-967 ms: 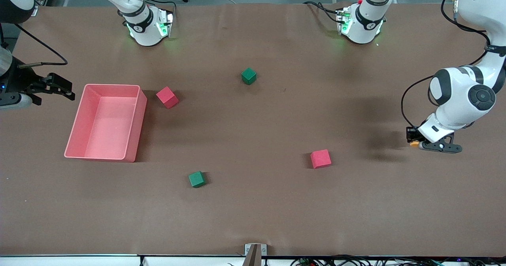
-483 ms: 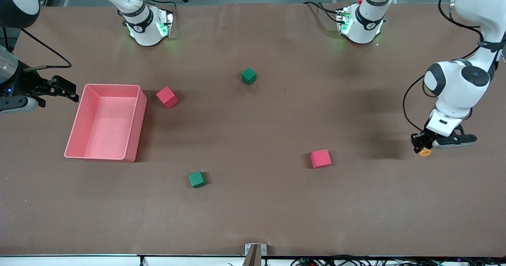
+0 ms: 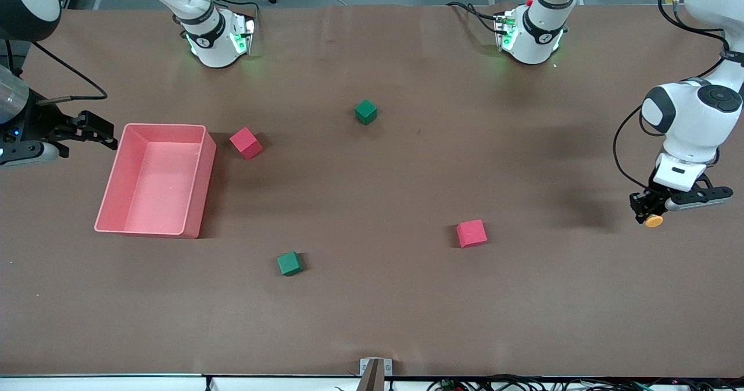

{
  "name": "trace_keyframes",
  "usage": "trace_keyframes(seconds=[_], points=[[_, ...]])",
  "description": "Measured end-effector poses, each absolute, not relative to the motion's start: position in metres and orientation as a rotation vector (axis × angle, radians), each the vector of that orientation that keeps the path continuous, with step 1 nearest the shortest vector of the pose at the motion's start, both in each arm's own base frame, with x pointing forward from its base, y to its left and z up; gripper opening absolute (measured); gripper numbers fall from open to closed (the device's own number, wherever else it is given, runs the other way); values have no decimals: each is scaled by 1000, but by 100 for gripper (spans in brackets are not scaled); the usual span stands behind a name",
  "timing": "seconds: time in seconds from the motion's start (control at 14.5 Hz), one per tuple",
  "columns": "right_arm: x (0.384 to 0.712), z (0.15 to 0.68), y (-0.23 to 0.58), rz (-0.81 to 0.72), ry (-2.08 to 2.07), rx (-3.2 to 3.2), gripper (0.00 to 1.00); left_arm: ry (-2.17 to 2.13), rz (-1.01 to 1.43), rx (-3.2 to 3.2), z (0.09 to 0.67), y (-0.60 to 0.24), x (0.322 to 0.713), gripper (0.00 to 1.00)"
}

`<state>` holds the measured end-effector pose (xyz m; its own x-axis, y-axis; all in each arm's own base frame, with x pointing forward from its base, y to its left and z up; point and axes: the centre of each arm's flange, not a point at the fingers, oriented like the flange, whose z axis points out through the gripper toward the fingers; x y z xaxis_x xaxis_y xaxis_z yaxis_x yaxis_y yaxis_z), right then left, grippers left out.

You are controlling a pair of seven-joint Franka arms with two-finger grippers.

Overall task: Place and upright button with both arms
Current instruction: 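Rotate the left gripper wrist to turn the button upright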

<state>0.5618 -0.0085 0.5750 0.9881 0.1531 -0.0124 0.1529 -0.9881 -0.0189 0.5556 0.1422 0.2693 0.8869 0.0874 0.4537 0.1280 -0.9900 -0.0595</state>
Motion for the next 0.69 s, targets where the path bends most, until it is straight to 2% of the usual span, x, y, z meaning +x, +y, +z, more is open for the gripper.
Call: trace_keyframes(seconds=[0.35, 0.69], points=[[562, 575, -5, 22, -251, -3113, 100, -87, -429, -2933, 290, 150, 587, 35], [562, 575, -10, 24, -236, -3114, 100, -244, -328, -2867, 294, 95, 614, 35]])
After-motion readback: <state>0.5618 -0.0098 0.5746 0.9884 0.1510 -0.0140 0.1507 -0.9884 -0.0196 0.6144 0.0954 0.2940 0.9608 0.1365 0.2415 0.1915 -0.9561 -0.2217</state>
